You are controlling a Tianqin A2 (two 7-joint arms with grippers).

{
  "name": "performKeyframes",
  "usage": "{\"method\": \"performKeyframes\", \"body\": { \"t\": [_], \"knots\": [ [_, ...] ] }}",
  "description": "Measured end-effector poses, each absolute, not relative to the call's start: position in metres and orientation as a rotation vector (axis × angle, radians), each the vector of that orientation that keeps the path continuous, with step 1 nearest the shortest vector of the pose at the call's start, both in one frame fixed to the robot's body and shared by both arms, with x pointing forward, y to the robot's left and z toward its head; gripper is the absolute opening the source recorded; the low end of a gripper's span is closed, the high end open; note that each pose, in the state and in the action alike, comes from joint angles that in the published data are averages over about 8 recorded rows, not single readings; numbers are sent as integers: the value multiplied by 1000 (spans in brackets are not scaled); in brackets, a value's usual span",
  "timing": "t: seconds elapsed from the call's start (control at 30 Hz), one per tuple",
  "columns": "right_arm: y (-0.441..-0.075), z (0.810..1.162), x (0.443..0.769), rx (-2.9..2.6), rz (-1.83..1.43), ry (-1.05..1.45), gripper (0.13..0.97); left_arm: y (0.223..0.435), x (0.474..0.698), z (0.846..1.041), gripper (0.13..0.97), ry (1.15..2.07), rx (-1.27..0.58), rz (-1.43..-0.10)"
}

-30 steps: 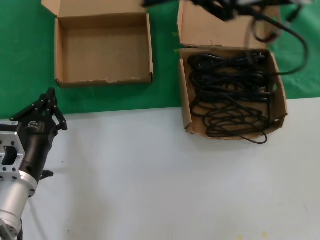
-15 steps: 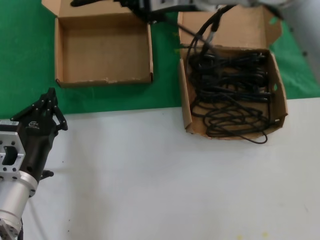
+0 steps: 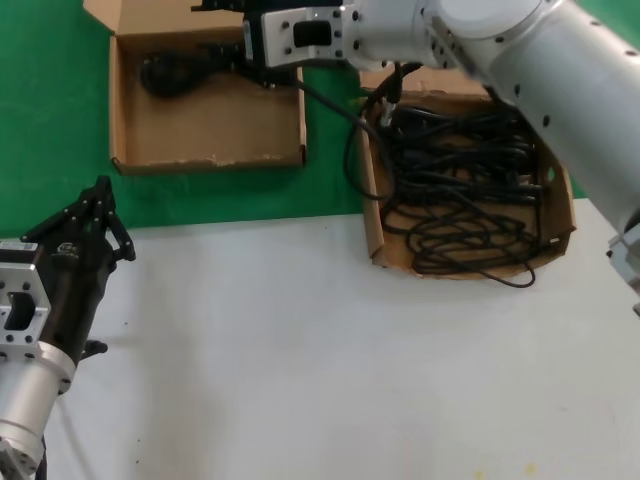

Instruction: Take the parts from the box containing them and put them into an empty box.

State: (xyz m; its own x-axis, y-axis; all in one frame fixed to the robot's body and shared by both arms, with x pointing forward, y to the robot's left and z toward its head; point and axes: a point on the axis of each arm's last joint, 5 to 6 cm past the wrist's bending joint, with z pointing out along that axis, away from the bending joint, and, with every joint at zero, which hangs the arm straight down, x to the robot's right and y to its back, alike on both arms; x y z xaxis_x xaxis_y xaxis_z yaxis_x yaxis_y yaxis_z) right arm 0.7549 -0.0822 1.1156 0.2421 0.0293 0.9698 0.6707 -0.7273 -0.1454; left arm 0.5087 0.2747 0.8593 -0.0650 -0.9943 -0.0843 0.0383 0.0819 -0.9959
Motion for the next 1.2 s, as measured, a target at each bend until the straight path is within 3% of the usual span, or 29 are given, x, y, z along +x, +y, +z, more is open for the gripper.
{"method": "performKeyframes", "body": {
  "t": [0.1, 0.4, 0.73, 0.97, 1.2],
  "knots": [
    [-83, 1112, 756, -1959, -1521, -628, 259, 275, 509, 859, 145, 1270, -1089, -1212],
    [-107, 1115, 743, -1884, -1556, -567, 375, 275, 509, 859, 145, 1270, -1089, -1212],
    [-158, 1105, 699, -1731, -1631, -422, 580, 275, 509, 859, 145, 1270, -1089, -1212],
    [-183, 1077, 672, -1595, -1661, -257, 754, 275, 509, 859, 145, 1270, -1089, -1212],
    [-200, 1047, 659, -1485, -1652, -73, 854, 275, 509, 859, 145, 1270, -1089, -1212]
  ]
}}
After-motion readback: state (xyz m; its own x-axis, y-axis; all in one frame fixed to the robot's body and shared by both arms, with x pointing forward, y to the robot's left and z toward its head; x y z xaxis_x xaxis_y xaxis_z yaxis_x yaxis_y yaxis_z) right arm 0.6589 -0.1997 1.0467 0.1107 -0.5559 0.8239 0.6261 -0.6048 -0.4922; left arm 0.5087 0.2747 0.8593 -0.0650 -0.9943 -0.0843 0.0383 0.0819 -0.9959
